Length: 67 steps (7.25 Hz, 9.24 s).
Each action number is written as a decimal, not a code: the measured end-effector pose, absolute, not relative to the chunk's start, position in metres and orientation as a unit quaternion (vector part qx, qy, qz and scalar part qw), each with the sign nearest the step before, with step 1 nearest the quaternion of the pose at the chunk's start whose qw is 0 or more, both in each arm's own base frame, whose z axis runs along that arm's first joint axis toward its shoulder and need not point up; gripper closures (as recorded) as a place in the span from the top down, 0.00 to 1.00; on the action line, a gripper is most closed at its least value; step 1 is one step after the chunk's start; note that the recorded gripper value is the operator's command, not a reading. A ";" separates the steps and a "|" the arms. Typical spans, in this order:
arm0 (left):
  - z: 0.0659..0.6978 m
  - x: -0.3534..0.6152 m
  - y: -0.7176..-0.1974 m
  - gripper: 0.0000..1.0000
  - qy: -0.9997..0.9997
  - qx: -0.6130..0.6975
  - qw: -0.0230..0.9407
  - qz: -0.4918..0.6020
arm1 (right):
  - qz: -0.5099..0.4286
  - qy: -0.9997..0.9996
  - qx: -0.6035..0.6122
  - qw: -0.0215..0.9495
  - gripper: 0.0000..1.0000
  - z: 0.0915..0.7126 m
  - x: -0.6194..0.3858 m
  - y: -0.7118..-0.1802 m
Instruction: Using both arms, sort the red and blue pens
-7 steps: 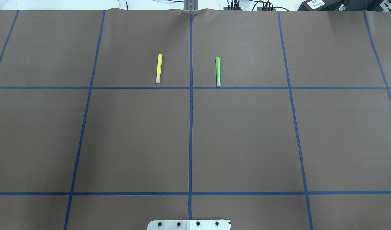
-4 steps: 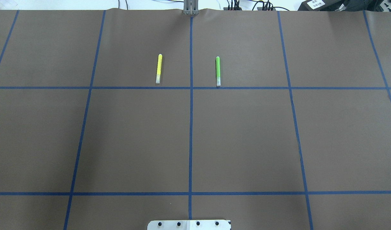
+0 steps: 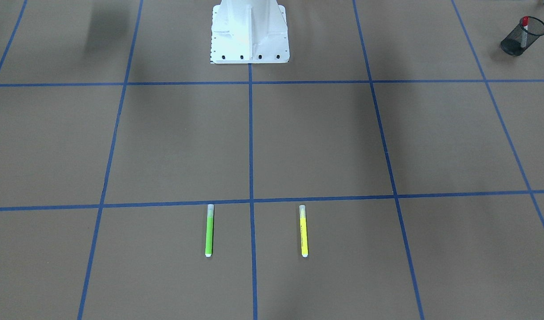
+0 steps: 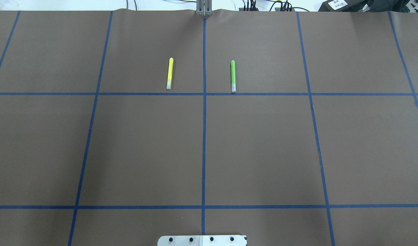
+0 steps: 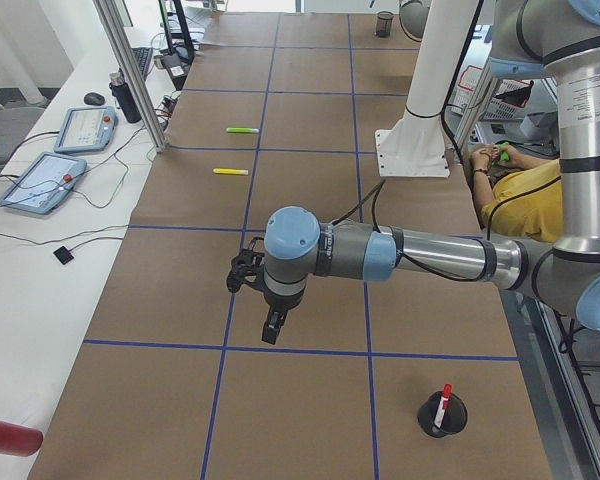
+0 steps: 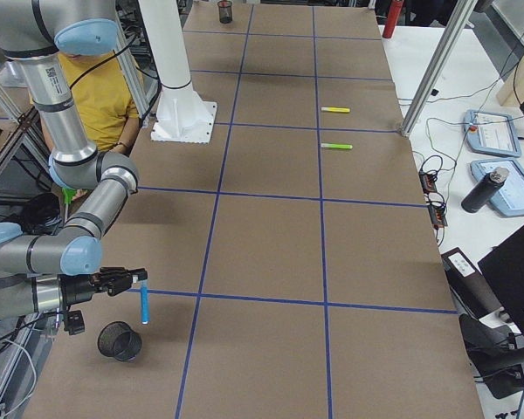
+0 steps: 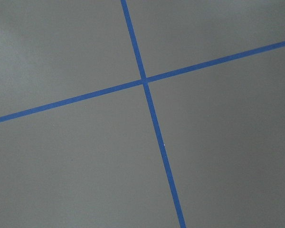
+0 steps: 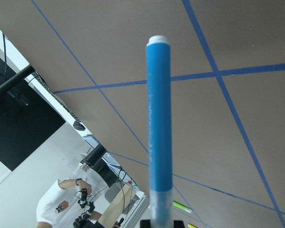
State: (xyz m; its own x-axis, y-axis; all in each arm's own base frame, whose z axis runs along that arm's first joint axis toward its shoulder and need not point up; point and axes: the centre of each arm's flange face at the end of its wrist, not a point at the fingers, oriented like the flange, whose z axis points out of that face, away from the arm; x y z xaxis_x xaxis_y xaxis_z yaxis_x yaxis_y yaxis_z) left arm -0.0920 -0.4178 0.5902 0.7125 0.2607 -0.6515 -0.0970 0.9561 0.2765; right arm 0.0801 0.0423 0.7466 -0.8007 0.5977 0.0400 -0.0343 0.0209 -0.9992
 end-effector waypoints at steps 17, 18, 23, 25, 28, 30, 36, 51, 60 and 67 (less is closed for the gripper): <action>0.583 -0.091 -0.420 1.00 0.362 0.137 0.916 0.108 | 0.649 -0.570 -0.252 0.437 0.36 0.793 0.093 0.092; 0.583 -0.091 -0.420 1.00 0.362 0.137 0.916 0.108 | 0.650 -0.570 -0.251 0.435 0.99 0.794 0.094 0.092; 0.584 -0.091 -0.420 1.00 0.362 0.136 0.916 0.108 | 0.655 -0.568 -0.232 0.441 1.00 0.795 0.101 0.089; 0.585 -0.091 -0.418 1.00 0.362 0.135 0.916 0.107 | 0.652 -0.533 -0.206 0.498 1.00 0.799 0.122 0.083; 0.591 -0.091 -0.413 1.00 0.363 0.128 0.917 0.105 | 0.630 -0.468 -0.152 0.601 1.00 0.798 0.169 0.056; 0.594 -0.091 -0.411 1.00 0.364 0.125 0.917 0.103 | 0.576 -0.421 -0.092 0.694 1.00 0.773 0.212 0.008; 0.598 -0.090 -0.407 1.00 0.364 0.121 0.918 0.102 | 0.286 -0.374 0.029 0.882 1.00 0.694 0.199 -0.209; 0.611 -0.066 -0.412 1.00 0.353 0.094 0.922 0.126 | -0.027 -0.344 -0.004 0.939 1.00 0.658 0.028 -0.379; 0.616 -0.066 -0.412 1.00 0.352 0.093 0.923 0.127 | -0.014 -0.343 -0.032 0.939 1.00 0.687 0.028 -0.372; 0.616 -0.066 -0.412 1.00 0.352 0.093 0.923 0.127 | -0.013 -0.344 -0.032 0.938 1.00 0.687 0.028 -0.374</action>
